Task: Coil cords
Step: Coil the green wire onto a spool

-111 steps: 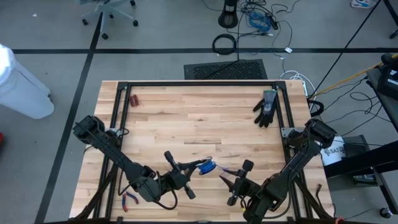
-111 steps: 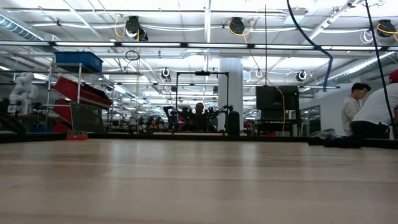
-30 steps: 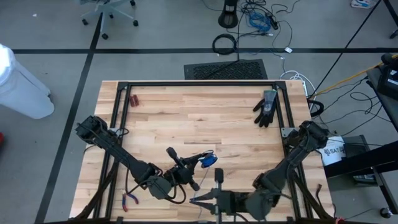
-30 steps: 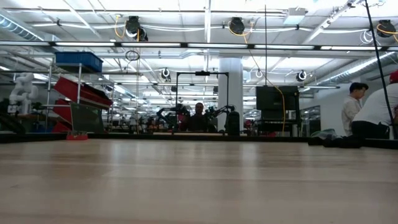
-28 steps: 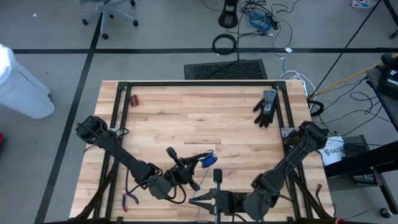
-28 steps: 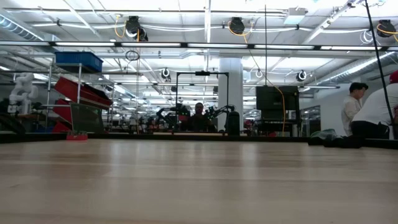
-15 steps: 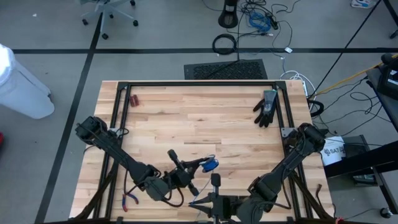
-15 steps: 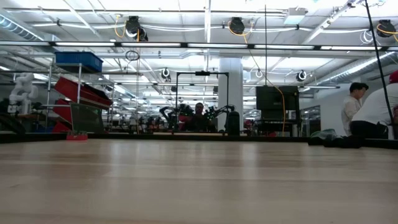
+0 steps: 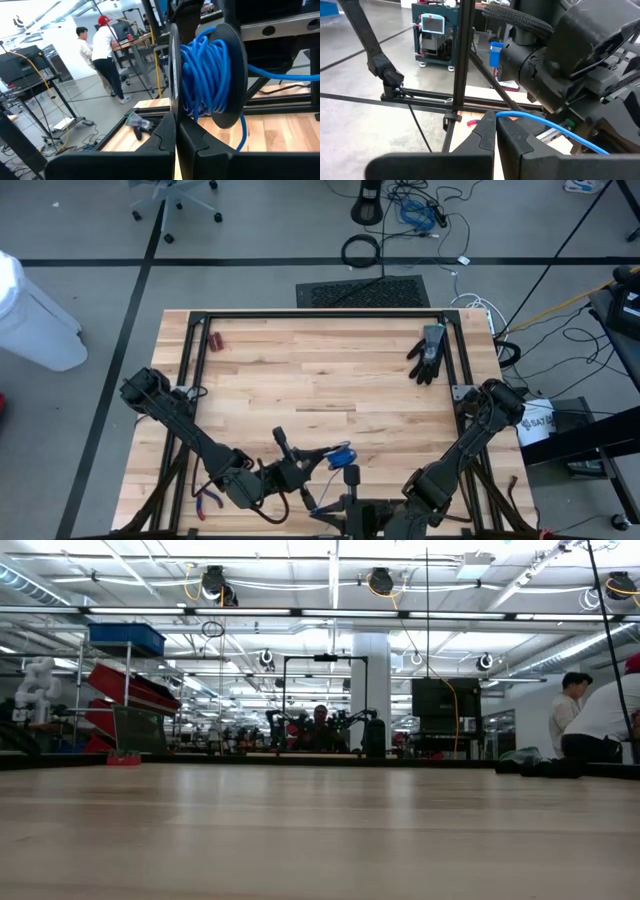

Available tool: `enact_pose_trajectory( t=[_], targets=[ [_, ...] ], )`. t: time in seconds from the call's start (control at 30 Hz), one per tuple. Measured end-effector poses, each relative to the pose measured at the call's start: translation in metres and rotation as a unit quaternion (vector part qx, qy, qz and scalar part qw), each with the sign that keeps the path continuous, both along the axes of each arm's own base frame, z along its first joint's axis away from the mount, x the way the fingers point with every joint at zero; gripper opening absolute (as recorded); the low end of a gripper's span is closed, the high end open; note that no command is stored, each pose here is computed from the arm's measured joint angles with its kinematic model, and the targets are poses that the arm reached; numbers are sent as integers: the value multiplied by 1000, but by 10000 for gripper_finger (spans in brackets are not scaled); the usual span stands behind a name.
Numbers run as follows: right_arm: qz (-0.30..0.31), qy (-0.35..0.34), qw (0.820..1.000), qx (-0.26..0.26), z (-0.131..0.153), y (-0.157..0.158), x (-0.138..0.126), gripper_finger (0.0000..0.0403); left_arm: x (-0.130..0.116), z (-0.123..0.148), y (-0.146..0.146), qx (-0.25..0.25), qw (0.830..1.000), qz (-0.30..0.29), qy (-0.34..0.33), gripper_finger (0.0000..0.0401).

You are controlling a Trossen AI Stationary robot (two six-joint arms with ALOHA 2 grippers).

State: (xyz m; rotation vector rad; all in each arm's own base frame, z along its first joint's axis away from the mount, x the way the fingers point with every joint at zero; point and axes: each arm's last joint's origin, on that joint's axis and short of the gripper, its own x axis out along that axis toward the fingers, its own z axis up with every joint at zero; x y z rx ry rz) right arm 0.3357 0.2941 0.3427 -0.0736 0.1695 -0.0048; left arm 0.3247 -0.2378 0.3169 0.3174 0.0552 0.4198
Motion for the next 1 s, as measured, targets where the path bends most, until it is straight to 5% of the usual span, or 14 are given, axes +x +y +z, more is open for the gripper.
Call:
enact_pose_trajectory(
  t=[0.57, 1.0],
  targets=[
    [-42, -12, 997, -68, 0, 17, -19, 0, -4, 6, -3, -38, 999, -24, -23, 0],
    [-39, -18, 997, -66, 1, 30, -34, 0, -3, 5, -2, -30, 999, -14, -18, 0]
  ],
)
